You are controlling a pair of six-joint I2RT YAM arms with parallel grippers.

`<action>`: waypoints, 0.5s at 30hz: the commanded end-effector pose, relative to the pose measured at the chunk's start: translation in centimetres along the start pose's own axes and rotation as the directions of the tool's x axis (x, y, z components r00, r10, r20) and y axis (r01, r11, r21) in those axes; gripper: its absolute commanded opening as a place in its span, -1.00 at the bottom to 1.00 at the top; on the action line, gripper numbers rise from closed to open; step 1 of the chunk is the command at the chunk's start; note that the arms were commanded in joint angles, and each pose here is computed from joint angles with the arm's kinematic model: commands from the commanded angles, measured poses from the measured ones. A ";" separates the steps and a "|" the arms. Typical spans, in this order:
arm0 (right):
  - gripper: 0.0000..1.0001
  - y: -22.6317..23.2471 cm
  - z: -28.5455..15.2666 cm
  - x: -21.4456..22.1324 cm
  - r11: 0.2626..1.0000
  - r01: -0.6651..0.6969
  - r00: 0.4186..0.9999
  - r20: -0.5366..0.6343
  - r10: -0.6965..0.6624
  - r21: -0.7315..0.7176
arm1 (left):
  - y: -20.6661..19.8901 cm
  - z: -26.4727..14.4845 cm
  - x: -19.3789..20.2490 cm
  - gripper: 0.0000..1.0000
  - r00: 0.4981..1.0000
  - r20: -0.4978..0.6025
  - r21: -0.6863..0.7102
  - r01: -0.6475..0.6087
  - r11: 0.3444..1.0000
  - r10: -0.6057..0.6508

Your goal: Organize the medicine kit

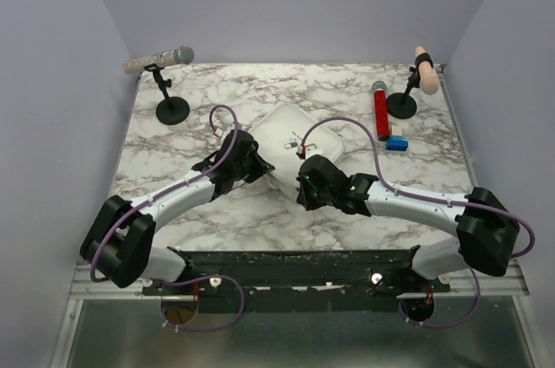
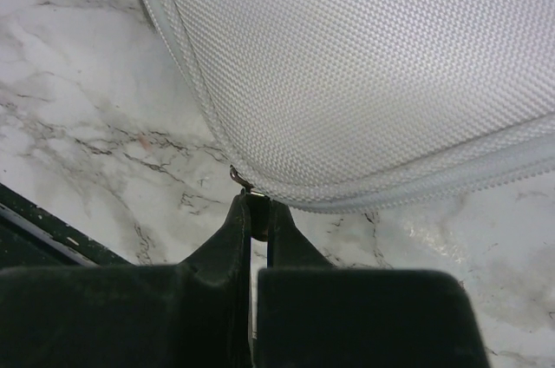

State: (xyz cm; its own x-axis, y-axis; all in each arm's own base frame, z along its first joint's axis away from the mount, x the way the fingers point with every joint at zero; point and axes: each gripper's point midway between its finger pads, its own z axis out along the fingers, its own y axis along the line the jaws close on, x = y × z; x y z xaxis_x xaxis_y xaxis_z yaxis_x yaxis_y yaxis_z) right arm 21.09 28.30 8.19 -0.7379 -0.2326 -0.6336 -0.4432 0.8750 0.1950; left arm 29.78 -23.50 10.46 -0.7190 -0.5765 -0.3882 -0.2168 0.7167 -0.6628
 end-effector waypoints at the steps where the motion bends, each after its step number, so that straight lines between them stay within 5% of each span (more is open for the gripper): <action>1: -0.99 -6.2 -1.6 4.0 0.970 0.078 0.992 -0.113 -0.054 0.229 | 10.7 0.7 -3.6 -1.00 0.981 0.076 -0.374 -0.136 0.918 0.176; 15: -0.99 -10.9 -1.9 3.6 0.937 -0.091 0.989 -0.077 0.123 0.337 | 12.9 1.3 -4.3 -1.00 0.970 0.056 -0.436 -0.190 0.880 0.238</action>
State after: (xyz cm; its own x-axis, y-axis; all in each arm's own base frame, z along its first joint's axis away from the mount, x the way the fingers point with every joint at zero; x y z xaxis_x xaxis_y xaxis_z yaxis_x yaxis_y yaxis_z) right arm 23.10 24.54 7.33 -0.7477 -0.1659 -0.6430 -0.3292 0.9335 0.1420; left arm 31.41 -23.25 9.14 -0.7477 -0.5324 -0.3968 -0.1774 0.7360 -0.6533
